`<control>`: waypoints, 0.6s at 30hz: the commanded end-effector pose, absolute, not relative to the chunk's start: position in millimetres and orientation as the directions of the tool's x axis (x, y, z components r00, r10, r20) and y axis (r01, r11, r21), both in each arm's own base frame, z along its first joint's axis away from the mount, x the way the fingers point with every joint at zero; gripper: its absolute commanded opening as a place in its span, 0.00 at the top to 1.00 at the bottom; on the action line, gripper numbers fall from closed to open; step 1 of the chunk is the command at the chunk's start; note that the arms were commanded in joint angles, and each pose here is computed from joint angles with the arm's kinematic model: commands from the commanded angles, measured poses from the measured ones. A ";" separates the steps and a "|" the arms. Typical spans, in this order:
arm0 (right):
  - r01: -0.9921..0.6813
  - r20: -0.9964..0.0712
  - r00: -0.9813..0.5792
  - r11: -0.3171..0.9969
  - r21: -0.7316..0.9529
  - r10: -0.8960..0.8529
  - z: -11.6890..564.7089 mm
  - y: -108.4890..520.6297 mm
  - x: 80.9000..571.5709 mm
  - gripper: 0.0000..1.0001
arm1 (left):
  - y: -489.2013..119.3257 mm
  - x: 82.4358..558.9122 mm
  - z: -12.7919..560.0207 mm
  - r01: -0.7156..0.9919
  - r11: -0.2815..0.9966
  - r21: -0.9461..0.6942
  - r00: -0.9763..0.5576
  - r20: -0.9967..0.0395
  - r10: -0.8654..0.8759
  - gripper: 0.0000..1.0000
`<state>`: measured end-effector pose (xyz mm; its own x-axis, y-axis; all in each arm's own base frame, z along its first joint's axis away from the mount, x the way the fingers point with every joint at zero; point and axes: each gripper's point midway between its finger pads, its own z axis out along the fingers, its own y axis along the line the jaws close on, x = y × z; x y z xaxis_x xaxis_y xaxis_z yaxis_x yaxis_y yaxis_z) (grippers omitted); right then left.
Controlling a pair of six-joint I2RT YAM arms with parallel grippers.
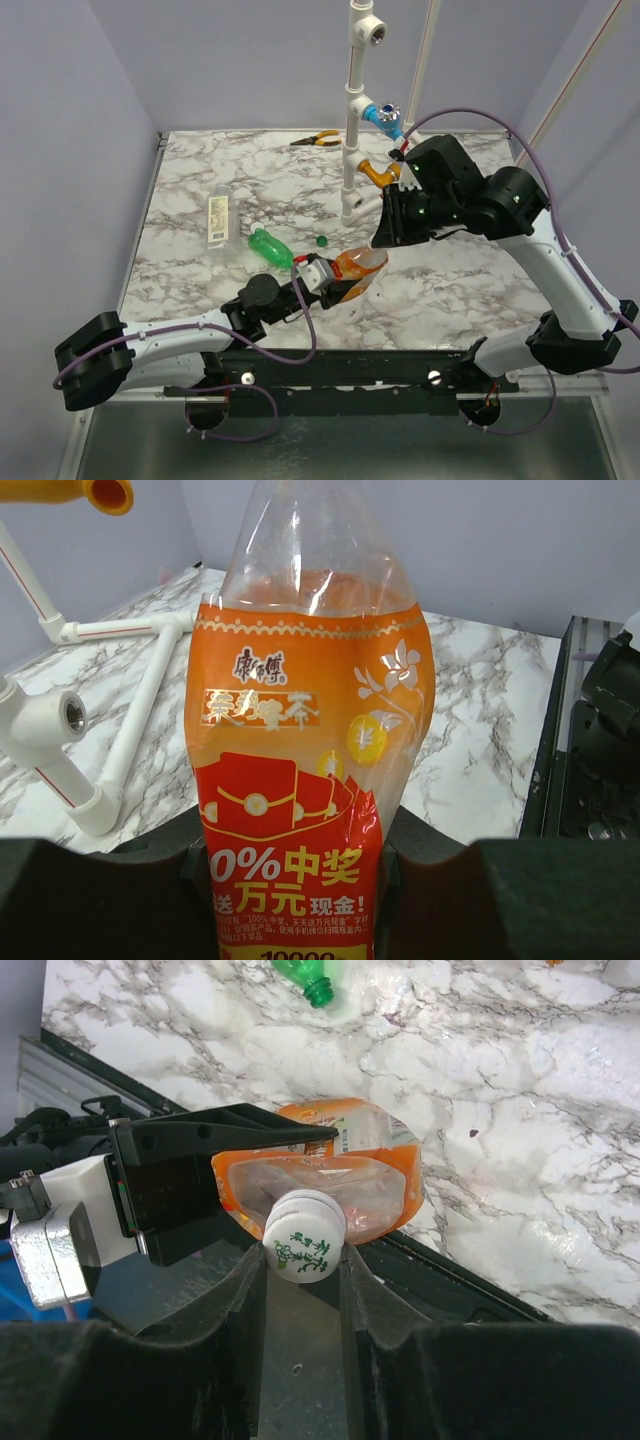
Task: Screw on the bottle caps
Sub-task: Screw the bottle cap onto the plastic bottle.
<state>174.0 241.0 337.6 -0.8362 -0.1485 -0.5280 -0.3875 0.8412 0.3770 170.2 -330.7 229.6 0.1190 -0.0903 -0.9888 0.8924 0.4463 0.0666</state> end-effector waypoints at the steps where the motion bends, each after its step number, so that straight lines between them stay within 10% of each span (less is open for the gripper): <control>1: -0.380 -0.481 -0.863 0.827 0.415 -0.156 333.9 257.2 169.4 0.71 | -336.6 167.7 272.9 0.894 0.445 0.046 0.164 -0.959 -0.230 1.00; 18: -0.369 -0.479 -0.862 0.854 0.367 -0.166 327.1 252.4 175.3 0.64 | -342.5 179.5 258.1 0.876 0.482 0.018 0.129 -0.972 -0.197 1.00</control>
<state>187.3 240.5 330.6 -0.8359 -0.1464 -0.5290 -0.3593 0.8745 0.3258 179.7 -335.2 220.0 0.0834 -0.0966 -0.9918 0.8734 0.4863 0.0261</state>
